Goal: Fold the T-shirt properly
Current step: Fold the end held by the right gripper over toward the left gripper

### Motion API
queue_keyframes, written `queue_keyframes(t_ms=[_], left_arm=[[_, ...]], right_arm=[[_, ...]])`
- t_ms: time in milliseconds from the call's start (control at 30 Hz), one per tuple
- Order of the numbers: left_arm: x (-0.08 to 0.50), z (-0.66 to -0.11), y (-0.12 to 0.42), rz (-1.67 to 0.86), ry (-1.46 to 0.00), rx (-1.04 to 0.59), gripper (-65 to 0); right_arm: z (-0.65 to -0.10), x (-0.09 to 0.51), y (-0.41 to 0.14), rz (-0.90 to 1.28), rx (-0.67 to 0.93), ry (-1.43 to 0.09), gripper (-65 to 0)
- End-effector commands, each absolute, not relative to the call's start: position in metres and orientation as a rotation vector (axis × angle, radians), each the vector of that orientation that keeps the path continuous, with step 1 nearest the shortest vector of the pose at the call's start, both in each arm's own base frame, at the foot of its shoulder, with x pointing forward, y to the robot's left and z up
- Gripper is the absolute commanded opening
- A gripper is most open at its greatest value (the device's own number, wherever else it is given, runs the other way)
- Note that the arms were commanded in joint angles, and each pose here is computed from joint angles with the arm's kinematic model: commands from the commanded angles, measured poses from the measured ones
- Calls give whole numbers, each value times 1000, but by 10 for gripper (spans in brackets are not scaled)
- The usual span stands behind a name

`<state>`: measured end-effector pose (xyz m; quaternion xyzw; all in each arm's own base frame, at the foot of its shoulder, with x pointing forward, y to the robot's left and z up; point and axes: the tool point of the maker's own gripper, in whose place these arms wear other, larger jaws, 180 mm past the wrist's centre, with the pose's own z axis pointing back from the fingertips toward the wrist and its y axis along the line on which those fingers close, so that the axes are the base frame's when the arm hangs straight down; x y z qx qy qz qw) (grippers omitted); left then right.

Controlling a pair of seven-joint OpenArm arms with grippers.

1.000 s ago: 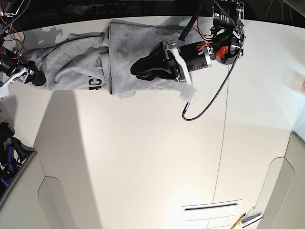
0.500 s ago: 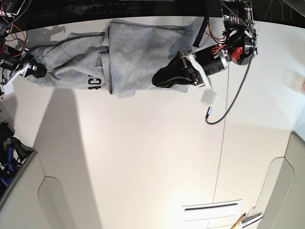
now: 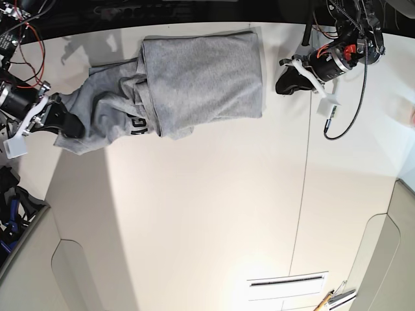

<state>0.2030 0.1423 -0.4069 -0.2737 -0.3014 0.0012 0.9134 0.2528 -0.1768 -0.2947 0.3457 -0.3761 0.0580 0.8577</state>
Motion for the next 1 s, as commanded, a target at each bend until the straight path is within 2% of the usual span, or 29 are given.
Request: queue_keyframes(t_ms=[0,167,300,600,967], left_arm=[[209,-398,143,-4,-659,-571,-650],[209,-398,143,-4,-659,-571,-650],[209,-398,143,-4,-659,-571,-650],[209,-398,143,-4,-659,-571,-650],[209,-398,143,-4,-660,-571,-650]], right_arm=[[-279,257,-165,146,762,-850,-650],[-284,252,-93,195,935,-805,-650],[-294,242,-35,296,1004,-722,-650],[-309,221,44,523,991,-635,-650],[-316,201,86,681,954,-620,-650]])
